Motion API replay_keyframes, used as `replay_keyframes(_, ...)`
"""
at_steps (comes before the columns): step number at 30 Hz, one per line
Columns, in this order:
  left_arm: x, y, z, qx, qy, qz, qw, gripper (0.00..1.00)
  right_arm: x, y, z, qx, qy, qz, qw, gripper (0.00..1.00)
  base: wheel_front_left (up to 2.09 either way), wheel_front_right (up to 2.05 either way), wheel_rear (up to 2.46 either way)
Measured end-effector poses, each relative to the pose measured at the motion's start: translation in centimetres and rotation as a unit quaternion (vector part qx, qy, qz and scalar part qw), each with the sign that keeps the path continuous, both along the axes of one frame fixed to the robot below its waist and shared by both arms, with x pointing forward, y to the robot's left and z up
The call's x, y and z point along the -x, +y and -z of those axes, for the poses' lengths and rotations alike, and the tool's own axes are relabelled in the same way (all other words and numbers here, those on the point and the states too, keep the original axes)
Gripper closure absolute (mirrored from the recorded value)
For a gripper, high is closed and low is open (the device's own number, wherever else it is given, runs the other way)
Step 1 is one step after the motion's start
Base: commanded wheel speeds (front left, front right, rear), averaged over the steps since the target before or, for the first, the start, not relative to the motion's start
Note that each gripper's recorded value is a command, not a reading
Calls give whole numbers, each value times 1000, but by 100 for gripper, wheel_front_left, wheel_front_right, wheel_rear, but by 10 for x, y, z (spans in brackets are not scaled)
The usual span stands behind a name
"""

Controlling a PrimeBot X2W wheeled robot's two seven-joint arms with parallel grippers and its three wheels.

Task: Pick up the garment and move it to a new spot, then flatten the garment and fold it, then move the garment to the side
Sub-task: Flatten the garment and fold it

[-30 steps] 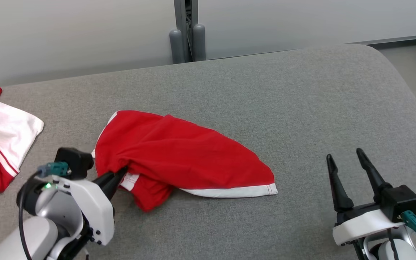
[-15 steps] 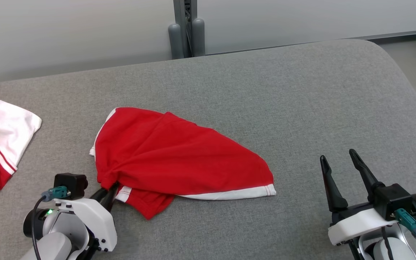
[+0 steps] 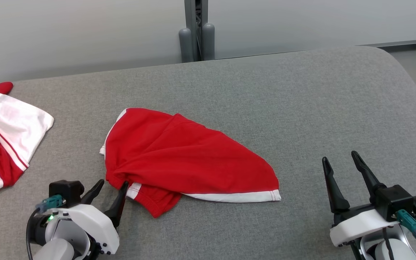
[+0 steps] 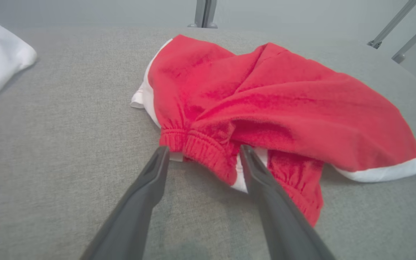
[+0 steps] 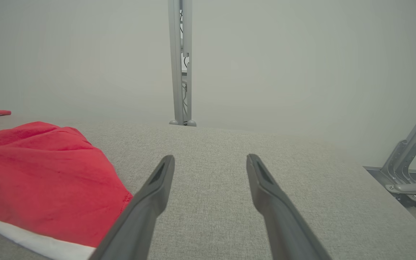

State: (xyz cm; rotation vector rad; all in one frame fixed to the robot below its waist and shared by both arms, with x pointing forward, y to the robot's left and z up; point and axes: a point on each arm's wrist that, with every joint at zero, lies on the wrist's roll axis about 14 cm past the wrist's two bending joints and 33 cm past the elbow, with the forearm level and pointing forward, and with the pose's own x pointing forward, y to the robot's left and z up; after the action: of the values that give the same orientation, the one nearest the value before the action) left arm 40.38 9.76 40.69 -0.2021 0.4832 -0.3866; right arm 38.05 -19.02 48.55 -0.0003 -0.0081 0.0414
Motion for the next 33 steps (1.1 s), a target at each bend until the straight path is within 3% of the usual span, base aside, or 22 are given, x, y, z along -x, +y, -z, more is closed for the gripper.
replay_keyframes(16,19,11,-48,55,-104,-91,989,0,14,-17,-4,8,-7,26,1000,0,0,0,0)
replay_keyframes(24,44,29,-59,40,-133,-138,981,0,31,-25,-15,7,-24,40,999,0,0,0,0)
replay_keyframes(33,63,43,-65,36,-152,-176,972,0,38,-11,-22,4,-37,19,999,0,0,0,0)
